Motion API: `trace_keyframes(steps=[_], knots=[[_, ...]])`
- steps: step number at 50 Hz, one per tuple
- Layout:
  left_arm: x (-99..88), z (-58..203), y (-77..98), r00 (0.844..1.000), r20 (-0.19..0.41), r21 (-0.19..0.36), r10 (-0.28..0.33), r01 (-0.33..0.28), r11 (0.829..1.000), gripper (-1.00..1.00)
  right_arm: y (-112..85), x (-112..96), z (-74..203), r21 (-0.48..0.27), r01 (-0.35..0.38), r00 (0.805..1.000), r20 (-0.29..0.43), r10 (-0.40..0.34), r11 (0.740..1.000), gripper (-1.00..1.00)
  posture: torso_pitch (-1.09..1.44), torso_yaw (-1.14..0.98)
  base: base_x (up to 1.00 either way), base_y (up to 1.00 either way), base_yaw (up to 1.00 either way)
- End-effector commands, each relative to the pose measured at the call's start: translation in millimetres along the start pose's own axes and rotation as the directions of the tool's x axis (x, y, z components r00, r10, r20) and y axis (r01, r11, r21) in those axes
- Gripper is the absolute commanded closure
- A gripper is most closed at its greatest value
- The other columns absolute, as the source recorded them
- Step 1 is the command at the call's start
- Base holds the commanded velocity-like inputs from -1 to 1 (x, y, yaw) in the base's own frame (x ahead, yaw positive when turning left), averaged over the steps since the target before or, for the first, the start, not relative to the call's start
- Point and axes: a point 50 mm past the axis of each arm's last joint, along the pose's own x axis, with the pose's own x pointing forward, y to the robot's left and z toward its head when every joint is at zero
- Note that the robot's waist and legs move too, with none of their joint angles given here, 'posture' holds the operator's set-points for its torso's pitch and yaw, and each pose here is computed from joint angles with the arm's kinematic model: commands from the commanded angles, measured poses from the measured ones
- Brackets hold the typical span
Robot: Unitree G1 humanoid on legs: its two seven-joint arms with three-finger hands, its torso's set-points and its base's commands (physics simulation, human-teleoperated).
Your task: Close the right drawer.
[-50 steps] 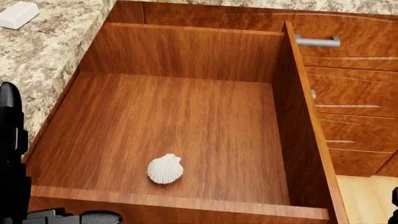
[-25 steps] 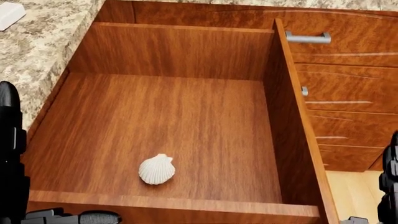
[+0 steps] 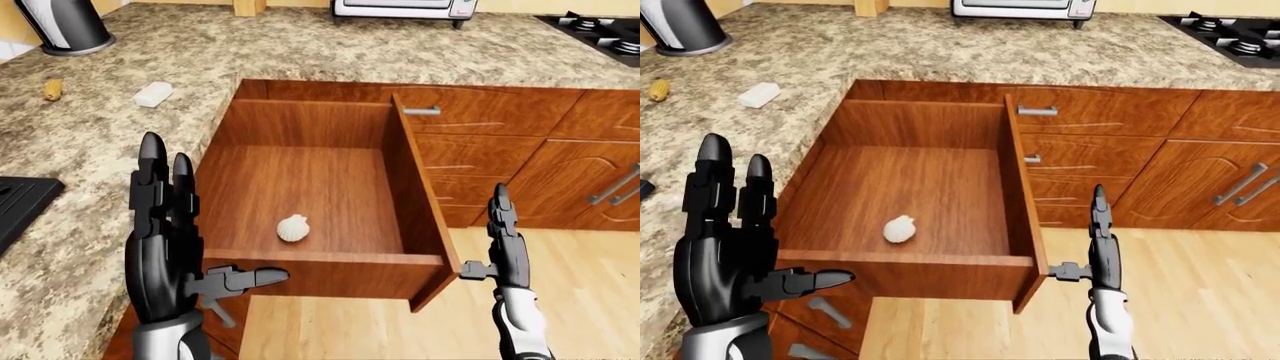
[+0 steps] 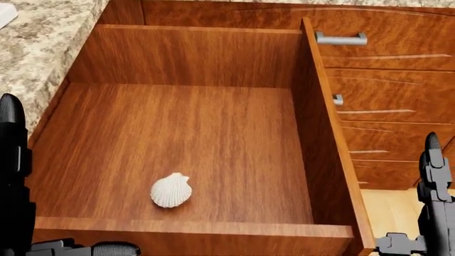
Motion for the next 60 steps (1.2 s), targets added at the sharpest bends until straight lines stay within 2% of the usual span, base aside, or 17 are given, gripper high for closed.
trace_keyframes(steps=[1,17,30,60], knots=[[1.5,12.5,-1.2,0.997,0.075,-0.003,-0.007,0.007,1.0,-1.0,0.0,17.7,25.3,0.013,0.01,0.988,0.154,-0.012,1.0,-1.0,0.0,0.0,0.0,0.0,0.0],[1.5,13.6,-1.0,0.997,0.076,-0.004,-0.006,0.006,1.0,-1.0,12.5,28.5,36.8,0.002,-0.058,0.982,0.179,0.057,0.998,-1.0,0.0,0.0,0.0,0.0,0.0],[1.8,13.7,-1.0,0.997,0.077,-0.006,-0.005,0.006,1.0,-1.0,35.8,38.9,46.5,-0.028,-0.137,0.97,0.199,0.14,0.99,-1.0,0.0,0.0,0.0,0.0,0.0],[1.4,14.0,-0.7,0.997,0.078,-0.006,-0.004,0.005,1.0,-1.0,54.2,43.4,51.4,-0.014,-0.202,0.956,0.213,0.2,0.979,-1.0,0.0,0.0,0.0,0.0,0.0]])
